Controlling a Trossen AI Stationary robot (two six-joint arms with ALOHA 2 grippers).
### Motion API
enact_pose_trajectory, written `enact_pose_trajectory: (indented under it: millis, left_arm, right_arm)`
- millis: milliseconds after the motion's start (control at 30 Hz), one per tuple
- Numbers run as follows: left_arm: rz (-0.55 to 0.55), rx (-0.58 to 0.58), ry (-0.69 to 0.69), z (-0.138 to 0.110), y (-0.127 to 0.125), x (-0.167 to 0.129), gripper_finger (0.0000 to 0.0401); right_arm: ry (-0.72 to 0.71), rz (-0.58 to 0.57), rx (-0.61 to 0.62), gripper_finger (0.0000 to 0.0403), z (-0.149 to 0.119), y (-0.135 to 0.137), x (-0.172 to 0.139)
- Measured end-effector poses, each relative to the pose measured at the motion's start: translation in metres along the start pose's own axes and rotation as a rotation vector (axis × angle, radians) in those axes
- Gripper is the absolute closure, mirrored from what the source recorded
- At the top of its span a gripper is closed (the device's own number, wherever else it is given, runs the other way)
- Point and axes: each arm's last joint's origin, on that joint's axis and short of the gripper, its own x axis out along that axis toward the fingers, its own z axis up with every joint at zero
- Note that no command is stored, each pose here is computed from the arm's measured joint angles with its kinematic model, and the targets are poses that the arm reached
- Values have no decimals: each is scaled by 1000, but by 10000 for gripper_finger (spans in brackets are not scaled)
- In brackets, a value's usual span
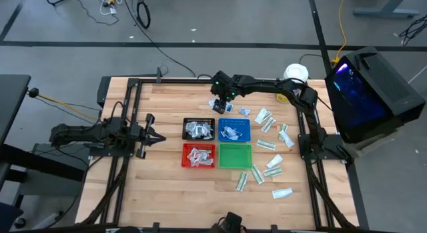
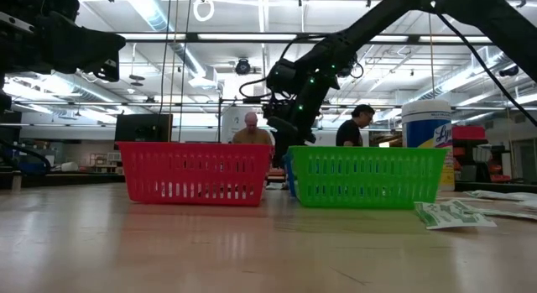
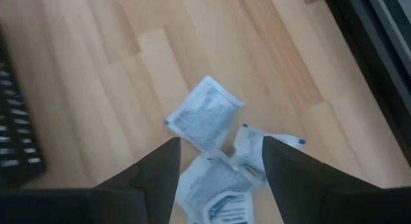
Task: Pick & Place First Aid Supplies
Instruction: Put the blue alcohol pad into the blue bin
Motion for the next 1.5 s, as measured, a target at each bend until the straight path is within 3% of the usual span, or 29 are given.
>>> enact_pose_trajectory:
  millis: [167,367,567,967,1500]
  left_arm:
    - [0,0,0,0,0,0,376]
    - [0,0,0,0,0,0,376]
    - [0,0,0,0,0,0,376]
    - [0,0,0,0,0,0,376]
    - [0,0,0,0,0,0,376]
  right_arm:
    - [54,-5,9,179,-6,-11,-1]
    - [164,16,-68,179,-17,-12,-2]
    - [165,24,-25,179,-17,-11,-2]
    - [154,41,-129,179,-15,4,-1]
    - [181,45,-118,179,-30,8,11]
